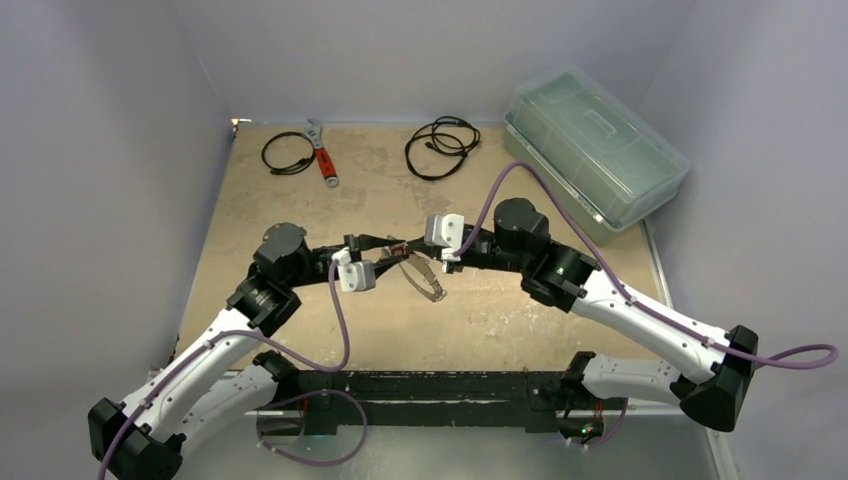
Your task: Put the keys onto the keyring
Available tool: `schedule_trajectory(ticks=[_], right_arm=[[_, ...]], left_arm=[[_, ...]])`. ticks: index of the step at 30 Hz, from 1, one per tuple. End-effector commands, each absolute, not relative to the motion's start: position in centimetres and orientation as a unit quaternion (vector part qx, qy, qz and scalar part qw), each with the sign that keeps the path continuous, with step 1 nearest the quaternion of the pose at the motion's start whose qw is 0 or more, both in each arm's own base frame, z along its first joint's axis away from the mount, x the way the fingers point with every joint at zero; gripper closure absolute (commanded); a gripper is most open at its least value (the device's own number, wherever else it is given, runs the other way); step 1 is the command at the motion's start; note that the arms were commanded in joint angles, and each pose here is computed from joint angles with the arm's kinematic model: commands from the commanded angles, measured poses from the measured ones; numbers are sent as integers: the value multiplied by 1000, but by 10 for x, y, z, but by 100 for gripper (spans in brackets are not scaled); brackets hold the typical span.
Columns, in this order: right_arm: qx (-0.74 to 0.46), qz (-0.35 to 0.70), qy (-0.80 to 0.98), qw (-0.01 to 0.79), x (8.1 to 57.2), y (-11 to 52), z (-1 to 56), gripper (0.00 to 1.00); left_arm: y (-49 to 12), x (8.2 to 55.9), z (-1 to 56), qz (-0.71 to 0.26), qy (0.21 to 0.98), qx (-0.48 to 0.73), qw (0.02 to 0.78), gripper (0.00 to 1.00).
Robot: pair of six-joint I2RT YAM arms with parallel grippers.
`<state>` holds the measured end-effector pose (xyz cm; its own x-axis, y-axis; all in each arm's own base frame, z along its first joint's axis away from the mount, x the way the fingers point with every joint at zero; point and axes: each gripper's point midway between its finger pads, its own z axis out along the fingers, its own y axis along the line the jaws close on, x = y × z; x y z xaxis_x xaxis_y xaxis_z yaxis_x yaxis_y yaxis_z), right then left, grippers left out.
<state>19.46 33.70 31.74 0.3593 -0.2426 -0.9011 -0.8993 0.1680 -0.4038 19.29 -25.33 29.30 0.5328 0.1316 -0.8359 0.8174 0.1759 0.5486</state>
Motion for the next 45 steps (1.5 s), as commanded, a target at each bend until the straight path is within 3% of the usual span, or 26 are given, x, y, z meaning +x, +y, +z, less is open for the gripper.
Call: schedule_trajectory(ticks=[1, 8, 12, 20, 25, 28, 34, 45], right_arm=[[-563, 291, 458, 623, 190, 336, 348, 100], [-566, 302, 455, 617, 186, 338, 347, 100], [-569, 312, 448, 614, 182, 340, 348, 100], [-563, 295, 471, 612, 189, 334, 342, 99], [-554, 254, 499, 616, 201, 322, 340, 65], [-559, 224, 518, 607, 208, 315, 336, 56], [-595, 169, 565, 547, 223, 308, 313, 56], [-626, 204, 559, 503, 215, 331, 293, 59]], left_arm=[[-256, 193, 300, -275, 400, 578, 656, 73], [-257, 195, 300, -279, 403, 575, 655, 80], [-257, 196, 302, -278, 402, 573, 658, 100], [-249, 206, 301, -249, 419, 569, 662, 100], [-248, 213, 292, -236, 438, 580, 645, 100], [-247, 217, 287, -229, 448, 583, 638, 100], [-246, 226, 265, -225, 488, 590, 602, 100], [-253, 223, 264, -254, 491, 586, 592, 100]])
